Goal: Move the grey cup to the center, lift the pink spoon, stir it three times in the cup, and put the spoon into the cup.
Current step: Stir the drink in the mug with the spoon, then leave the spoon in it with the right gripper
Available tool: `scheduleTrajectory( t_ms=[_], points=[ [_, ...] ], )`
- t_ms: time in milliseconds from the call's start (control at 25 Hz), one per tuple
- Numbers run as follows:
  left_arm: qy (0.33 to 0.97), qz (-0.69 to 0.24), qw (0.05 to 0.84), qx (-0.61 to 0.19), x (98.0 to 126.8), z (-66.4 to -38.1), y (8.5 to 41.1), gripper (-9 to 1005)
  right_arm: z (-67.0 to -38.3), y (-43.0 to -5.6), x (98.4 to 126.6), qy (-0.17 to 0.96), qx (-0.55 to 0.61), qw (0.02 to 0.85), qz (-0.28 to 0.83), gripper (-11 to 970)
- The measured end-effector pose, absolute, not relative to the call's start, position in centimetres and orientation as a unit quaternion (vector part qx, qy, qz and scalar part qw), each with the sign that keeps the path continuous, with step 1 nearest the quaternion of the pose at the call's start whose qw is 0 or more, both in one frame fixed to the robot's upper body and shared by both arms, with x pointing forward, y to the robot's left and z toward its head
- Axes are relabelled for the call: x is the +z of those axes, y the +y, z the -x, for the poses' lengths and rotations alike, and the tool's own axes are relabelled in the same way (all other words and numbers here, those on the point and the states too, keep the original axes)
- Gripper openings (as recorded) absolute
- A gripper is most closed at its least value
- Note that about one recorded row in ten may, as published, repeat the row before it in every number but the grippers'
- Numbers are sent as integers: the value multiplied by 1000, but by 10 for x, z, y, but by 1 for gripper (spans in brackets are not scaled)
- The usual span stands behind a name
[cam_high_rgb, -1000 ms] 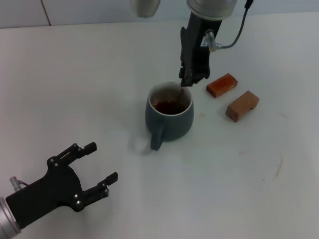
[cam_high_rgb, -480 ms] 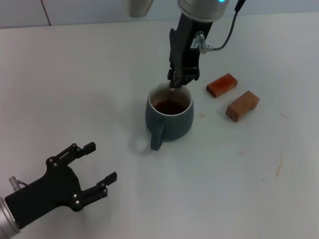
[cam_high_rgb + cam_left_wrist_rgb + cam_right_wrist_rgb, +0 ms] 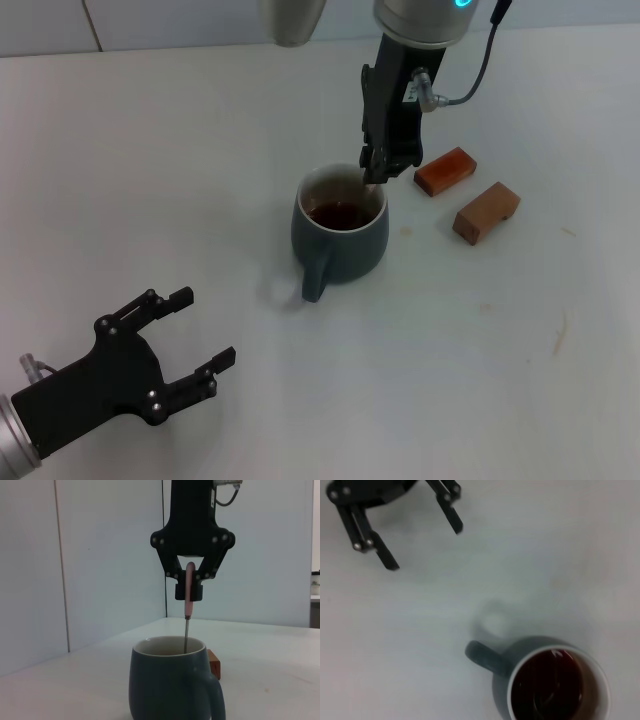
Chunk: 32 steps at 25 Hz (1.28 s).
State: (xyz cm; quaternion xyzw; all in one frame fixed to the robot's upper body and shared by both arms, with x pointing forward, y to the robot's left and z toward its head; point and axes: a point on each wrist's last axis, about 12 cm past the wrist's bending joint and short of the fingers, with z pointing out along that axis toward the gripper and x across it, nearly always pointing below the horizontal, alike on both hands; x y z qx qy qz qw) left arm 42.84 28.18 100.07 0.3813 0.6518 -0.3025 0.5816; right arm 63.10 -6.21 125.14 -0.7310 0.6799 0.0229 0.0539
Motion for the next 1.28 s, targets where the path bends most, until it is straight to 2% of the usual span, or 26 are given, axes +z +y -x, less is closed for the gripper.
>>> scheduleTrajectory(
  t_ms=[520,960,1280],
  points=[
    [651,-379,584,-303,1001,-429,282,809,-635,-54,1254,674,18,82,734,247],
    [649,-380,585,-303,1003,-431,282,809,-629,-58,1255,675,20,49,736,258],
    [647,-382,586,-304,1004,-433,282,808,-630,-51,1257,668,32,77,740,265]
  ],
)
